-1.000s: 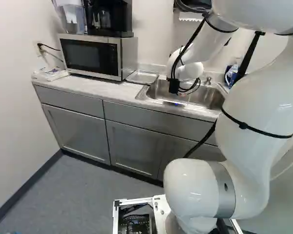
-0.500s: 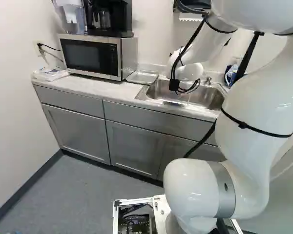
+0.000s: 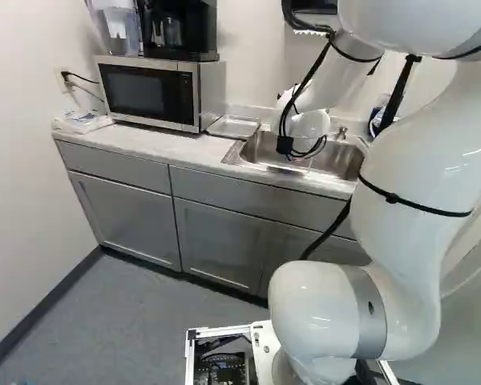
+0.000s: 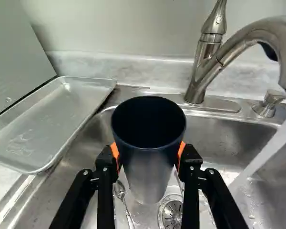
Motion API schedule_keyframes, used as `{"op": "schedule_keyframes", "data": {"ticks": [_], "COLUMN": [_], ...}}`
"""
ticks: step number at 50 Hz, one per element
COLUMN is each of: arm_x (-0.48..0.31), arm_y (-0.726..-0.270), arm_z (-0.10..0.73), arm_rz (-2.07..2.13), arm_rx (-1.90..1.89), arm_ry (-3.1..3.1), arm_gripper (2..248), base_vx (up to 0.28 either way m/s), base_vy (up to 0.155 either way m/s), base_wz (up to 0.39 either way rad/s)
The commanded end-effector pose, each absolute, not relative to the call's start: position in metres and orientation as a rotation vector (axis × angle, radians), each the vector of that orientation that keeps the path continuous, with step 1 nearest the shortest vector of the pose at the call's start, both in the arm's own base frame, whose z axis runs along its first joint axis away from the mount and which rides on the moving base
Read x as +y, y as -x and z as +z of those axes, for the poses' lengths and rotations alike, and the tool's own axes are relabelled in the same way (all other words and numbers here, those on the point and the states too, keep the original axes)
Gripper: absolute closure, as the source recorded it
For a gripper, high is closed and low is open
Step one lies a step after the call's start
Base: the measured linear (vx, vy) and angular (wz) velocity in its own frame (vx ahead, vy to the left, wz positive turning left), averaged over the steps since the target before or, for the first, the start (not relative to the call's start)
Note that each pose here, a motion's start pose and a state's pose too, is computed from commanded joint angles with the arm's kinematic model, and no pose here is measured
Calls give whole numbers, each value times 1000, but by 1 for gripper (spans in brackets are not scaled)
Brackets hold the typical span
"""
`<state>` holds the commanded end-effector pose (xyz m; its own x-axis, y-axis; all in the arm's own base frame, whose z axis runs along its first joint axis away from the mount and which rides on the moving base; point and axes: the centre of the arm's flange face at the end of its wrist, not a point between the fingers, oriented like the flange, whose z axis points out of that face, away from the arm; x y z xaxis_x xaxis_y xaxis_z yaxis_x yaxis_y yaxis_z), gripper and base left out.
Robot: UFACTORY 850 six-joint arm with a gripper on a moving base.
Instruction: Rinse the cup and place it in the tray
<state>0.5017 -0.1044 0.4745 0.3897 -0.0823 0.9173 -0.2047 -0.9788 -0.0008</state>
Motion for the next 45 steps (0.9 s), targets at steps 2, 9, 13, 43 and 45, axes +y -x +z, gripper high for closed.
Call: {"op": "schedule_keyframes", "data": {"ticks": [2,9,13,43,45], "arm_x": [-105,-105,-105,-105,-105], "arm_y": [-502,-504,-505,-498,-495], "arm_z": [473,466,461,462,462], "arm_rz": [1654,1647,1643,1651,1650], "arm_rx": [-262,-262,-263,-265,-266], "arm_ry": [-2525,-2530,-2533,-2525,-2525], "arm_gripper": [124,124,124,124,124], "base_vx": [0,0,0,0,0], "base_vy": [0,0,0,0,0], "base_wz": [0,0,0,0,0]}}
